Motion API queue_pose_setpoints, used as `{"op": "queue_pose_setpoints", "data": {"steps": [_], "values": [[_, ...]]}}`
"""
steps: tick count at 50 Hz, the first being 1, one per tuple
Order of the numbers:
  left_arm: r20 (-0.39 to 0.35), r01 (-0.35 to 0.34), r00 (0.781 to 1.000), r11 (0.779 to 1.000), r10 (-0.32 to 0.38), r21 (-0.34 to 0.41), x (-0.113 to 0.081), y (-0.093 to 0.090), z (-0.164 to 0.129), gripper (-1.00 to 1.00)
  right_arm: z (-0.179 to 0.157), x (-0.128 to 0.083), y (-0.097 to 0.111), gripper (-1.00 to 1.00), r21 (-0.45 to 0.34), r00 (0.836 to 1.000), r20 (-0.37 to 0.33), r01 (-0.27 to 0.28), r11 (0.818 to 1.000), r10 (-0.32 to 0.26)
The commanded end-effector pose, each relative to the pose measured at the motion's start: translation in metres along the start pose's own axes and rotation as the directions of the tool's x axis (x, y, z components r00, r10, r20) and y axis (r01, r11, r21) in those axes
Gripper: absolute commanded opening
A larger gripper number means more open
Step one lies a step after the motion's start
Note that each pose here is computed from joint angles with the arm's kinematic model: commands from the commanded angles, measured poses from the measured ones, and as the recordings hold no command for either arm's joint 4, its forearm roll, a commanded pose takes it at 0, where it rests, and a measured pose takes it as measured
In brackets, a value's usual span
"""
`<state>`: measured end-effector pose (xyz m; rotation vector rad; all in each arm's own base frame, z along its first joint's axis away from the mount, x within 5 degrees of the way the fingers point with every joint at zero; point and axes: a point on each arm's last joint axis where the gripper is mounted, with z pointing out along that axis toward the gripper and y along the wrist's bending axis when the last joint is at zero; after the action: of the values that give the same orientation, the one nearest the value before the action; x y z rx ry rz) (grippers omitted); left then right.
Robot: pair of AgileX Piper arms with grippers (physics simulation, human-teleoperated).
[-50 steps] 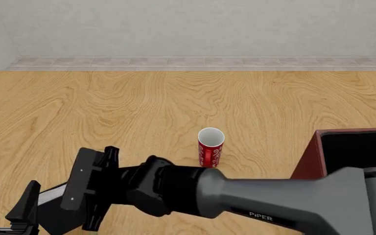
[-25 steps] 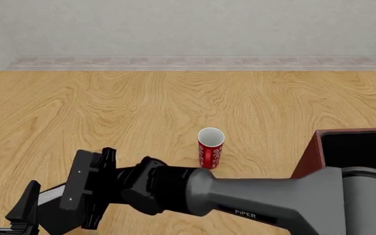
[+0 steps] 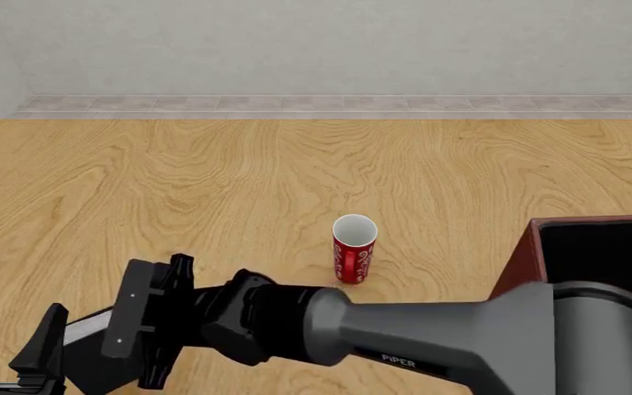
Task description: Pick up the book and place it in the left compartment of the caddy.
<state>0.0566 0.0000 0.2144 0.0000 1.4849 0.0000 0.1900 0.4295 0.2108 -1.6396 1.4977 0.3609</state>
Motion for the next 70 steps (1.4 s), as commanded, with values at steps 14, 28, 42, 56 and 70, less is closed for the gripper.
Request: {"op": "queue_pose_setpoints", "data": {"steps": [14,28,42,56,70], "values": [[0.0,0.0,1.0,1.0,0.0,0.0,0.0,0.0,0.0,1.0,0.013,0.009,-0.007,1.0,0.012,1.0,-0.017,0.002,1.0,-0.002],[0.0,0.0,1.0,1.0,0.0,0.0,0.0,0.0,0.0,1.0,0.013,0.008,-0.006,-1.0,0.013,1.0,-0.006,-0.003,1.0,0.003],[0.0,0.0,1.0,1.0,0.0,0.0,0.0,0.0,0.0,1.0,0.003,0.001,-0.004,-1.0,0.018,1.0,0.018,0.006,1.0,-0.006],[0.0,0.0,1.0,1.0,0.0,0.0,0.0,0.0,0.0,1.0,-0.009,-0.001,-0.002,-1.0,0.019,0.999,0.029,0.012,1.0,-0.012],[0.0,0.0,1.0,1.0,0.0,0.0,0.0,0.0,0.0,1.0,-0.018,-0.004,-0.008,-1.0,0.032,0.999,0.039,0.019,0.999,-0.02]]}}
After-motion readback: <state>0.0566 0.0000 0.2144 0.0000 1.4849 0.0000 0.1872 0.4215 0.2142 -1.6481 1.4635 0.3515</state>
